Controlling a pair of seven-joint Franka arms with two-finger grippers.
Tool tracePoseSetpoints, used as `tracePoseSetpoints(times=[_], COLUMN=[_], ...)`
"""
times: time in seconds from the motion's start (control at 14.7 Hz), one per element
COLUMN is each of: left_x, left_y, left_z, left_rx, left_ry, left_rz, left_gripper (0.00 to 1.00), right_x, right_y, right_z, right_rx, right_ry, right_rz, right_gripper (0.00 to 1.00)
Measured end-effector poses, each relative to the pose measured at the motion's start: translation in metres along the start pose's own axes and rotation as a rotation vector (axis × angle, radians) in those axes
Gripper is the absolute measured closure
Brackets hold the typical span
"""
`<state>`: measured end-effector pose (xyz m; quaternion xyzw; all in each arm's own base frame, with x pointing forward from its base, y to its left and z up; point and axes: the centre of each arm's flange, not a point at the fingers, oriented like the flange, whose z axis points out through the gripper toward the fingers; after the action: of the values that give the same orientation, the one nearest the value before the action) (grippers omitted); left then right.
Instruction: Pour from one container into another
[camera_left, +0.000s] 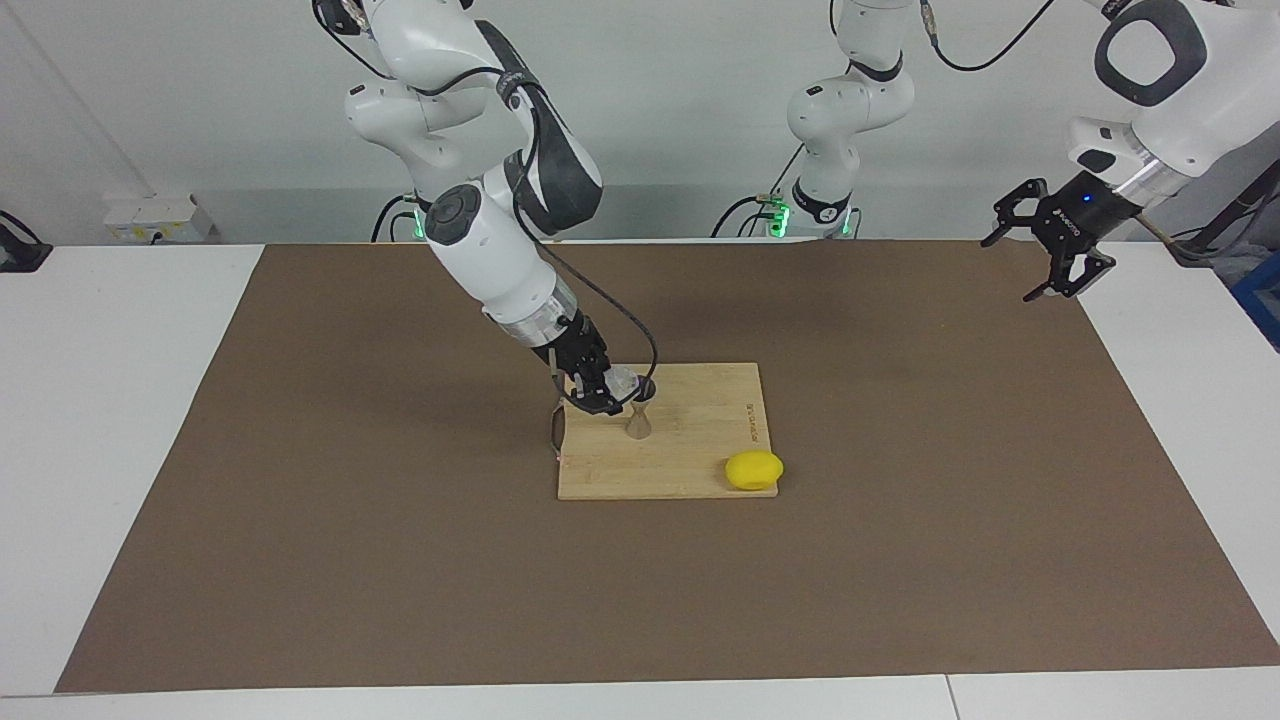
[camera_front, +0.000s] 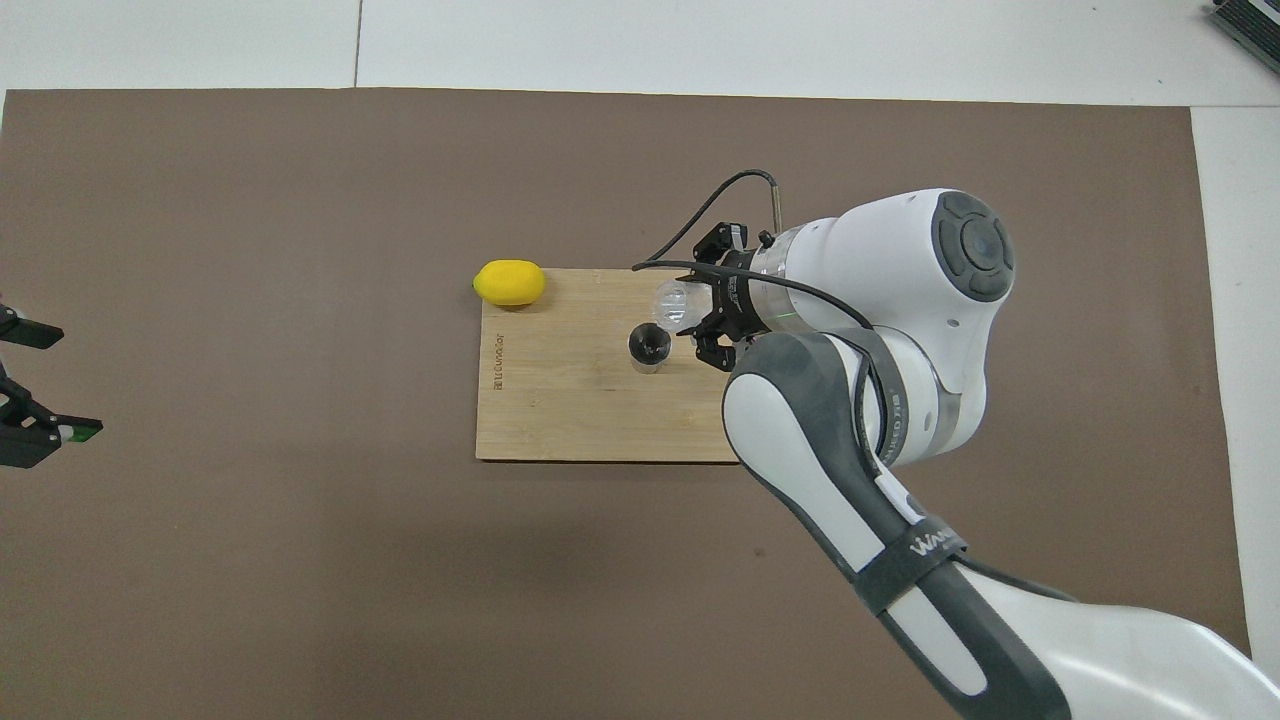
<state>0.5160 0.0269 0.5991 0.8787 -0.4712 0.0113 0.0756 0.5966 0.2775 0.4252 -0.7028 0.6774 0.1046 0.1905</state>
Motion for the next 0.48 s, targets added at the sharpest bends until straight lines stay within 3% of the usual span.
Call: tracePoseSetpoints(times=[0.48], left_x=[0.028], left_y=[0.041], left_z=[-0.022], left_rx=[0.081], left_ry=[-0.106], left_rz=[-0.608], left_gripper=[0.00], right_x=[-0.003], right_y=[0.002], right_z=[0.002], right_rx=[0.006], right_ry=[0.038], right_rz=[0.003], right_gripper=[0.49])
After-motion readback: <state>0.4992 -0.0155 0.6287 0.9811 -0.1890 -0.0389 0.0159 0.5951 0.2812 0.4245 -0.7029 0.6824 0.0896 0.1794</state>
